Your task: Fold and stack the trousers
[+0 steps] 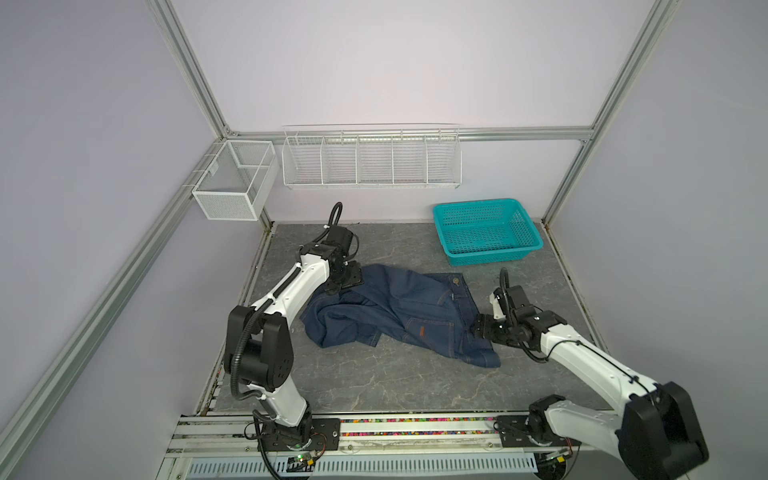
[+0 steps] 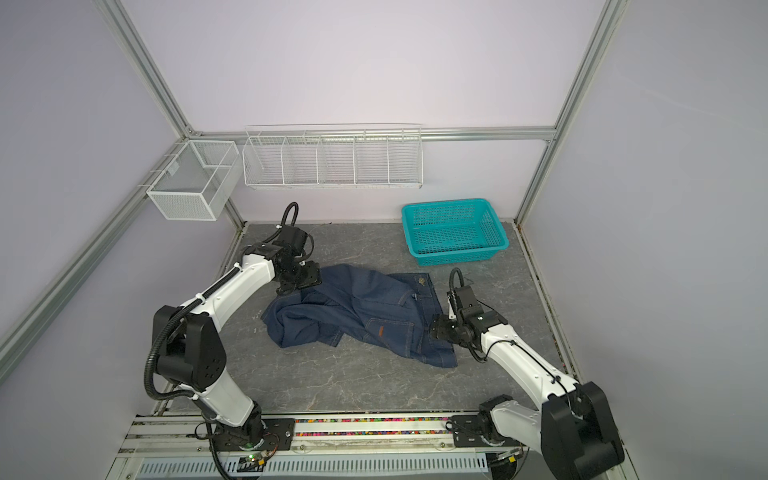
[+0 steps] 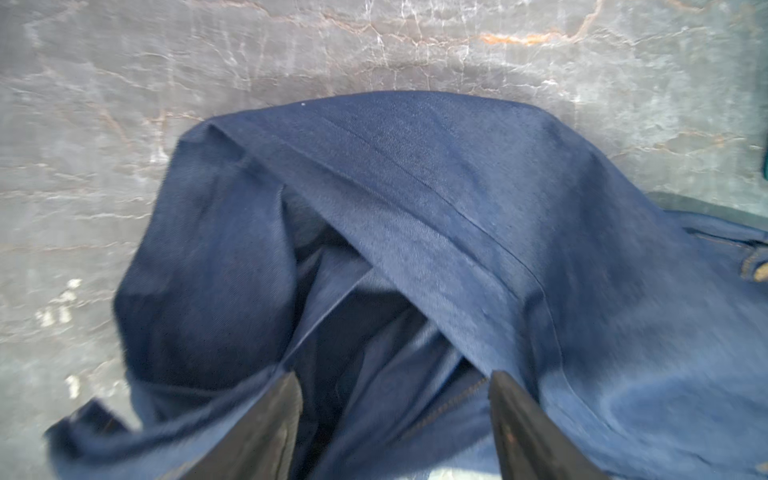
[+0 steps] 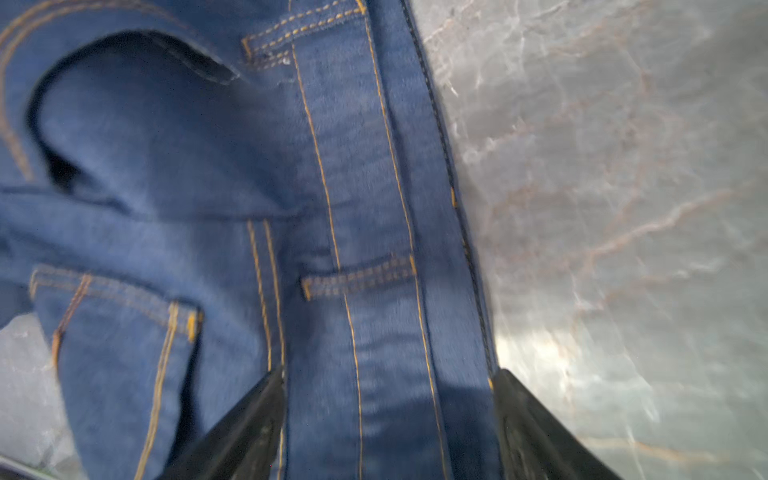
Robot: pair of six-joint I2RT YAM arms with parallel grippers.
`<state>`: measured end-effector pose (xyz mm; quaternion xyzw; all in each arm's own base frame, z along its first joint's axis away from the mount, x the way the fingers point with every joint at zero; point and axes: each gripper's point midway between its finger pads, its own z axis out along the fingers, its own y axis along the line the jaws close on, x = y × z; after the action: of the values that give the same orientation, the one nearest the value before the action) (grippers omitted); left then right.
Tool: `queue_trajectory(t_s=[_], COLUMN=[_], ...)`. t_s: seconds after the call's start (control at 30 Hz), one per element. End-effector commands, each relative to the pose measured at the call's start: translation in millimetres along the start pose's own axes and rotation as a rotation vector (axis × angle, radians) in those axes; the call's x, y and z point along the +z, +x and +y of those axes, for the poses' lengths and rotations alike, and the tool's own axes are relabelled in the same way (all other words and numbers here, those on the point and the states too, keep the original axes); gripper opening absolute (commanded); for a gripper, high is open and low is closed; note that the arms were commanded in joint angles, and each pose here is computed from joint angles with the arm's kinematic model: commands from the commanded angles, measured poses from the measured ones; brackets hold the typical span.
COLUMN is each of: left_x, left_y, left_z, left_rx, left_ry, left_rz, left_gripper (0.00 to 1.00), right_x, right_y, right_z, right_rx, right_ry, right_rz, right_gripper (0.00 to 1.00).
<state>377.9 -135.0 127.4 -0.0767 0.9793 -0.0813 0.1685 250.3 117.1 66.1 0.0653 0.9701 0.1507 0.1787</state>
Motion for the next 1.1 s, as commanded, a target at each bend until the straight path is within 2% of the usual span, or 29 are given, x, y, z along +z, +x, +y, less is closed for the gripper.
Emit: queue_trajectory(t_s=[0.0,0.13,0.33,0.57,0.8,1.07], left_x=[9.7,20.2,42.3,45.3,46.3,53.6], left_y=[-17.2,-28.3,-24.5,-31.0,-38.9,-35.5], left_z=[-4.1,-4.6,-6.4,-0.7,16.5,20.0], left_rx=[0.0,-0.004,-0.032,-0.021,-0.016,-0.005], left_ry=[-0.011,-0.031,-0.017,-0.06,-0.104,-0.105], left_rz=[-0.028,-0.047,-0.027,-0.036,-0.042,-0.011], left_gripper=[0.72,0.73,0.73,0.73,0.73,0.73], right_x=[13.0,34.1,65.6,85.3,89.7,64.6], right_y=[-32.3,-47.5,-59.8,-67.5,-68.5,-83.2], right_z=[21.0,24.0,38.9,36.6,43.9,86.3], right_rx=[-0.008,-0.056,-0.084,-0.174,-0.246,-0.25], right_ry=[-0.07,-0.051,-0.107,-0.061,-0.065,-0.243], right_rz=[-0.059,-0.038,0.008,0.05,0.064,-0.013], right_gripper=[0.76,0.75,0.76,0.74,0.41,0.35])
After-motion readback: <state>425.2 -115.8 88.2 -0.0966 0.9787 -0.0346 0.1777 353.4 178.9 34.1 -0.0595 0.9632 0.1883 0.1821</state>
